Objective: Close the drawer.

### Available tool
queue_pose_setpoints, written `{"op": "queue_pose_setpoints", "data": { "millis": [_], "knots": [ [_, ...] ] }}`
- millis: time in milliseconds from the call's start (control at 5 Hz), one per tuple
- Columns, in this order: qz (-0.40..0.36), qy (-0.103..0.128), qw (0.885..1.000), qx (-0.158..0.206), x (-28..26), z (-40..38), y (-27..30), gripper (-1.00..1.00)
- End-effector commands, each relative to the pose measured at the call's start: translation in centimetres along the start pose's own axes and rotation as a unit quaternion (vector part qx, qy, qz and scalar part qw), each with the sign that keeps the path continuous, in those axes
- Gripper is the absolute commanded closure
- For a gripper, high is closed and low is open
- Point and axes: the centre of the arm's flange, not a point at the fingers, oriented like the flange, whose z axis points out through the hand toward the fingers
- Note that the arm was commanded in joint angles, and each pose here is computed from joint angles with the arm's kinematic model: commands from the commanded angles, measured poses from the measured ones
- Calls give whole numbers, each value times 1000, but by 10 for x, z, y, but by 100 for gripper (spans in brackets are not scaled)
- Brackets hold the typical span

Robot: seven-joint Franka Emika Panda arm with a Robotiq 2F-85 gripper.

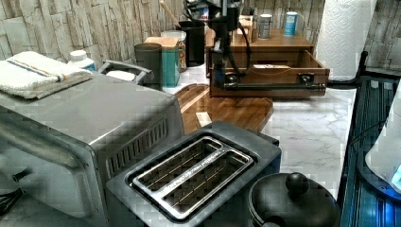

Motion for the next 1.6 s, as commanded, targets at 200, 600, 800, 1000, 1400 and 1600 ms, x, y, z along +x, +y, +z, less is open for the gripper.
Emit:
{"op": "queue_pose_setpoints", "data": {
  "millis": [200, 600, 800, 1000, 1400, 1600],
  "knots": [
    [-84, -30, 996, -8, -62, 19, 39, 100],
    [-130, -59, 990, 11, -77, 43, 81, 100],
    [-126, -61, 990, 1, -86, 43, 91, 100],
    [-128, -66, 990, 0, -91, 51, 102, 100],
    [-150, -62, 987, -8, -96, 51, 150, 100],
    [-148, -42, 988, -32, -91, 40, 181, 100]
  ]
}}
